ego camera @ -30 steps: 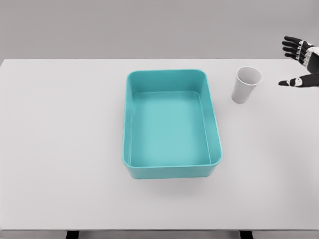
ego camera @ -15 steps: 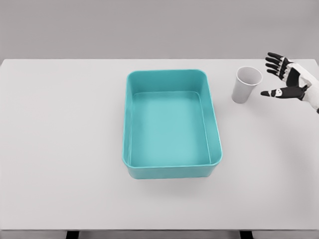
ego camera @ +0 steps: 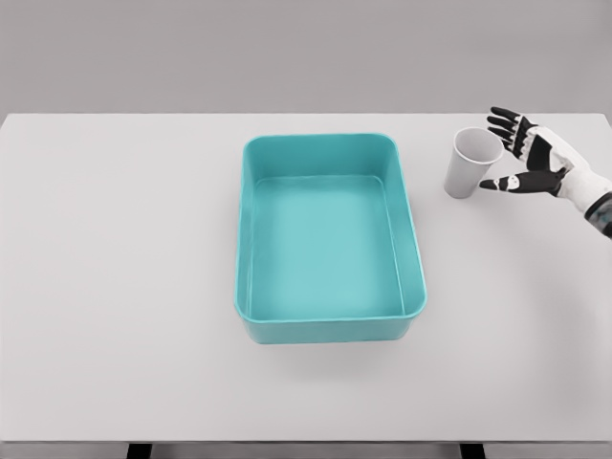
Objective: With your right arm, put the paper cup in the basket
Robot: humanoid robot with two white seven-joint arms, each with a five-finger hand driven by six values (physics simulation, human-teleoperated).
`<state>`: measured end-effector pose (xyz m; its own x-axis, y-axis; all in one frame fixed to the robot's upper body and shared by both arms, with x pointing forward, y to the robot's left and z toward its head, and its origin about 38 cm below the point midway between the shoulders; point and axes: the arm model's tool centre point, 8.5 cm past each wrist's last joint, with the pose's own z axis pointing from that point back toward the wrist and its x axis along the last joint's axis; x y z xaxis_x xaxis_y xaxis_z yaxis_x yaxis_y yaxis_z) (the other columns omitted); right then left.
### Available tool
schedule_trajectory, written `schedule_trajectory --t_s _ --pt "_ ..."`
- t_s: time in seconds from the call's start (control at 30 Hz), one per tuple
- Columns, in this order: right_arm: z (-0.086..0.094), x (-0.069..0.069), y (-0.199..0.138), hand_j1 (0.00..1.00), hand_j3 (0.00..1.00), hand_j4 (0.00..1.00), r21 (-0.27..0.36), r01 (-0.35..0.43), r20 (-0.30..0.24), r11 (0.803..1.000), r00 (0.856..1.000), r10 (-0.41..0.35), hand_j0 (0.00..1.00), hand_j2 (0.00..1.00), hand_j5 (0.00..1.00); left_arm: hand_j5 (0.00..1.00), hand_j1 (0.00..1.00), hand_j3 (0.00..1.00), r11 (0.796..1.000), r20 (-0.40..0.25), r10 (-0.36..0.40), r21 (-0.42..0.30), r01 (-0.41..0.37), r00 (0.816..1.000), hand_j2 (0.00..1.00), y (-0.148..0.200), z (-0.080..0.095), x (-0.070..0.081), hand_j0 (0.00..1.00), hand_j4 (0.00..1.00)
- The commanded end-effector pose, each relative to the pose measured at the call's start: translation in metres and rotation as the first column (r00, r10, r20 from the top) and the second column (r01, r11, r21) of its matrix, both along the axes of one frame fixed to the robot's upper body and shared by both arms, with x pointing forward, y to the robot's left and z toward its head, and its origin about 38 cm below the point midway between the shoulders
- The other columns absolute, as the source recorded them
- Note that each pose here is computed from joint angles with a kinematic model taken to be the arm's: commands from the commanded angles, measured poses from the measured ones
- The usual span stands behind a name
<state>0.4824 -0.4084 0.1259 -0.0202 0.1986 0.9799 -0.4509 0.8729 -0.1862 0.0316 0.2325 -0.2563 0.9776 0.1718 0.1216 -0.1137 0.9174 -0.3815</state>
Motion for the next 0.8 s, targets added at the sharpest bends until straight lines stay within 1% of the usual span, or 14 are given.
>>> schedule_trajectory --t_s 0.0,0.5,0.7,0.73,0.77 --pt "0.001 0.001 0.001 1.0 1.0 1.0 0.006 -0.001 0.004 1.0 1.0 0.001 1.0 1.0 1.0 1.0 1.0 1.0 1.0 0.0 0.001 -0.001 -0.001 1.0 1.0 0.0 0.0 0.0 1.0 1.0" --pt "0.0 0.006 0.016 1.0 1.0 1.0 0.022 -0.021 0.01 1.0 1.0 0.021 1.0 1.0 1.0 1.0 1.0 1.0 1.0 0.0 0.001 -0.001 -0.001 1.0 1.0 0.0 0.0 0.0 1.0 1.0" --pt "0.001 0.008 0.019 1.0 1.0 1.0 0.019 -0.027 0.01 0.999 1.0 0.026 1.0 1.0 1.0 1.0 1.0 1.0 1.0 0.0 0.0 -0.001 0.0 1.0 1.0 0.0 0.0 0.0 1.0 1.0" --pt "0.0 0.009 0.024 1.0 1.0 1.0 0.005 -0.041 0.005 0.999 0.999 0.041 1.0 1.0 1.0 1.0 1.0 1.0 1.0 0.0 0.001 -0.001 -0.001 1.0 1.0 0.0 0.0 0.0 1.0 1.0" --pt "-0.001 0.01 0.026 1.0 1.0 1.0 0.007 -0.044 0.004 0.999 0.999 0.044 1.0 1.0 1.0 1.0 1.0 1.0 1.0 0.002 0.001 -0.001 -0.001 1.0 1.0 0.0 0.0 0.001 1.0 1.0"
